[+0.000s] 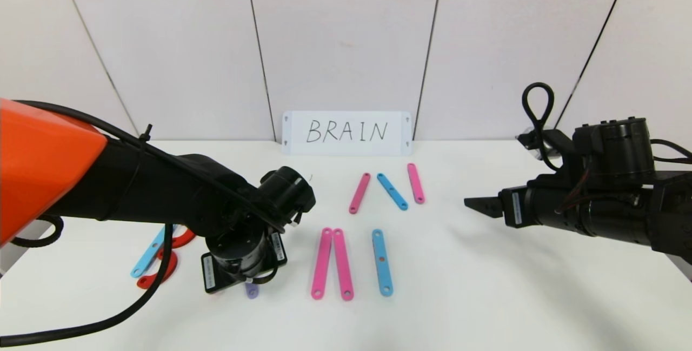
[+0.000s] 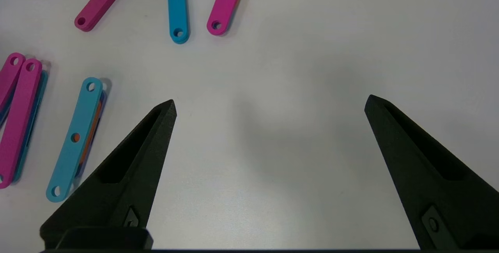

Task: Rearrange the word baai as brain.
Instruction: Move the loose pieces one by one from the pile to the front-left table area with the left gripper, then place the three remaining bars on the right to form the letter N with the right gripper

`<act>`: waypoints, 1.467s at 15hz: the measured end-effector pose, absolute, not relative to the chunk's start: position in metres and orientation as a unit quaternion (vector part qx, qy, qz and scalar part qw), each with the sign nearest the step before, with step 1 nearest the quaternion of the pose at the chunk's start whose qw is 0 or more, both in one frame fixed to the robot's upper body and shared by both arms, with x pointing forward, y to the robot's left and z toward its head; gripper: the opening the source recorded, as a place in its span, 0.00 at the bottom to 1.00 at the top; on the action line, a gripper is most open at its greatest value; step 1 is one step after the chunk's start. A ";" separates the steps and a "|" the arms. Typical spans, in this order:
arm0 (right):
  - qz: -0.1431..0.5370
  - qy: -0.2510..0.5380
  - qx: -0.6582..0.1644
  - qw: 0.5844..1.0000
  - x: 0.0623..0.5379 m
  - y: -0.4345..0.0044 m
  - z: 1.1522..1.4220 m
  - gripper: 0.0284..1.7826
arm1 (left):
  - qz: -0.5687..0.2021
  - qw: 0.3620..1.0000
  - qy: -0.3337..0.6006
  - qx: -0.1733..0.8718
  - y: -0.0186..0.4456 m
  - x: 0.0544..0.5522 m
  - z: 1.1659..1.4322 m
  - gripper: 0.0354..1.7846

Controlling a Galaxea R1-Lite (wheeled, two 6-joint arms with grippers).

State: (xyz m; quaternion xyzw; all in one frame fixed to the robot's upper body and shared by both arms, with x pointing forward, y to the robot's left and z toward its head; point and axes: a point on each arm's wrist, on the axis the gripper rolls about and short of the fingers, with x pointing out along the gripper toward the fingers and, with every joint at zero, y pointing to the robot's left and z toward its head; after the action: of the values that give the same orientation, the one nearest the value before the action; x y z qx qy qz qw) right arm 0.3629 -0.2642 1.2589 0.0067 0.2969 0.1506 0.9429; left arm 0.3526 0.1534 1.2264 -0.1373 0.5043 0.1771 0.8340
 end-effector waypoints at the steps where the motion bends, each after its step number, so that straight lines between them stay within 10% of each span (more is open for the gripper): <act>1: 0.151 0.297 0.007 0.943 0.363 -0.264 1.259 0.95 | 0.175 0.835 0.504 -0.137 0.153 0.353 1.227 0.68; 6: 0.153 0.297 0.007 0.942 0.363 -0.263 1.259 0.95 | 0.159 0.842 0.496 -0.143 0.149 0.352 1.236 0.96; 22: 0.175 0.273 0.007 0.946 0.354 -0.254 1.276 0.95 | -0.187 0.905 0.382 -0.011 0.246 0.360 1.352 0.97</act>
State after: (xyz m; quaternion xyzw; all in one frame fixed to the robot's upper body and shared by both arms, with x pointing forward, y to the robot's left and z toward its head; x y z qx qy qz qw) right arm 0.3540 -0.2537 1.2758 0.0066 0.2732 0.1755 0.9458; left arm 0.3602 0.2464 1.3520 -0.0107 0.3819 -0.1873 0.9050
